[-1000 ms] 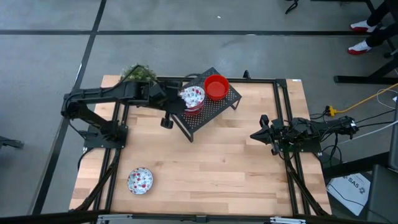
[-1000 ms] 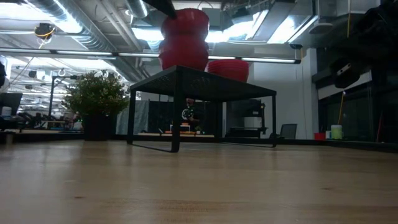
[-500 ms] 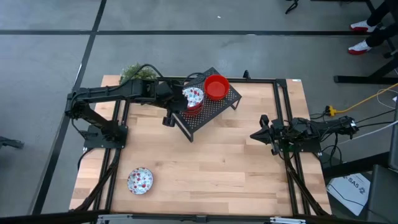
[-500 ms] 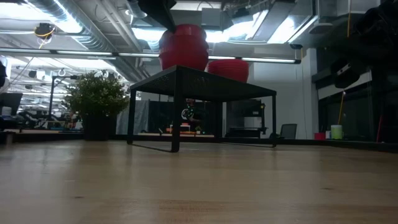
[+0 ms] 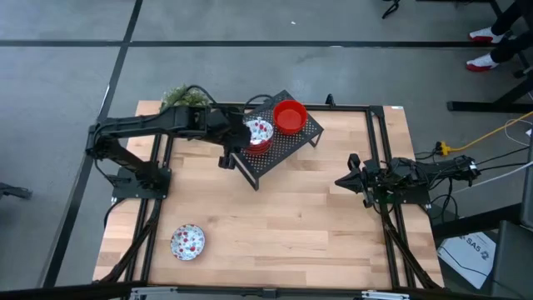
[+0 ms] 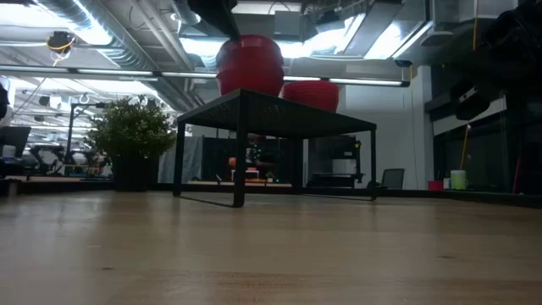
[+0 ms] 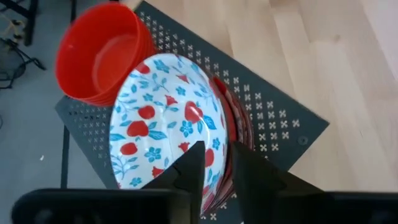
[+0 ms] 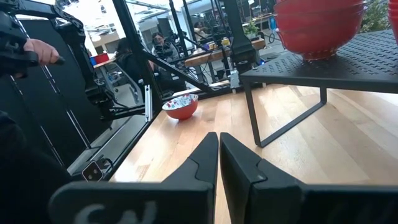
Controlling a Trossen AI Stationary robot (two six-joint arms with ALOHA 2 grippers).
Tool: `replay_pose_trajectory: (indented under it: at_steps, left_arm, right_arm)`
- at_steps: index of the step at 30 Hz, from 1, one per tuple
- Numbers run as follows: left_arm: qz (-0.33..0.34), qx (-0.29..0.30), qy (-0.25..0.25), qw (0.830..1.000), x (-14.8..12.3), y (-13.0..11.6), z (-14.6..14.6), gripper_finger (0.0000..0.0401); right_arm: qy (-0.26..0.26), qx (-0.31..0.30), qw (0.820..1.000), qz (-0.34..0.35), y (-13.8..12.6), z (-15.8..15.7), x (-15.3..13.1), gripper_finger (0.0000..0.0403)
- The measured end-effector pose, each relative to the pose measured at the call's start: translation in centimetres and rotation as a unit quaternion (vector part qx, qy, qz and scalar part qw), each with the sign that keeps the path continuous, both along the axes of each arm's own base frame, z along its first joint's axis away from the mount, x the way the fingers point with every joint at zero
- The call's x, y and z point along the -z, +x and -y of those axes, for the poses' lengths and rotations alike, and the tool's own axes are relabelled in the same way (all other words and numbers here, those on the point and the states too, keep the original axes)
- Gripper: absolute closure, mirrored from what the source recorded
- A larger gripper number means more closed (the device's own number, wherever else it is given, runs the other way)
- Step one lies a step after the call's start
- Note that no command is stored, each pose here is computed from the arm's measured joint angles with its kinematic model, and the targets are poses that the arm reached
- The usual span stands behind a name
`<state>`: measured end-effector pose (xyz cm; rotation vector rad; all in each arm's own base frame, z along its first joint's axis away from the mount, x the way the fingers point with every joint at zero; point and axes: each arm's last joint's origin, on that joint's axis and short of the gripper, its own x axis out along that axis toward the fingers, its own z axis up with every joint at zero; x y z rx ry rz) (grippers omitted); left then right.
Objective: Pick & Place Mini bowls
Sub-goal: Stack the white patterned bowl on the white patterned bowl on the shelf
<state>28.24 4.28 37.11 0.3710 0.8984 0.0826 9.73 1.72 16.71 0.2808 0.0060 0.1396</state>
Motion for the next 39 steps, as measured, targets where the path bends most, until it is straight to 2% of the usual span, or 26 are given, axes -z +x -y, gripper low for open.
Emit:
replay_pose_trajectory:
  at_steps: [11, 22, 27, 39]
  left_arm:
    - [0.097, -0.039, -0.03, 0.994, -3.0, -2.2, 0.4, 0.028]
    - [0.152, -0.038, -0.102, 0.982, -5.0, -4.7, 2.2, 0.028]
    - [0.151, -0.034, -0.129, 0.979, -4.9, -4.8, 3.5, 0.0278]
    - [0.083, -0.008, -0.193, 0.978, -4.0, -5.8, 7.8, 0.028]
  right_arm:
    - [0.0, 0.0, 1.0, 0.0, 0.0, 0.0, 0.0, 0.0384]
    - [0.0, 0.0, 1.0, 0.0, 0.0, 0.0, 0.0, 0.0384]
    - [0.0, 0.0, 1.0, 0.0, 0.0, 0.0, 0.0, 0.0384]
    - [0.0, 0.0, 1.0, 0.0, 0.0, 0.0, 0.0, 0.0384]
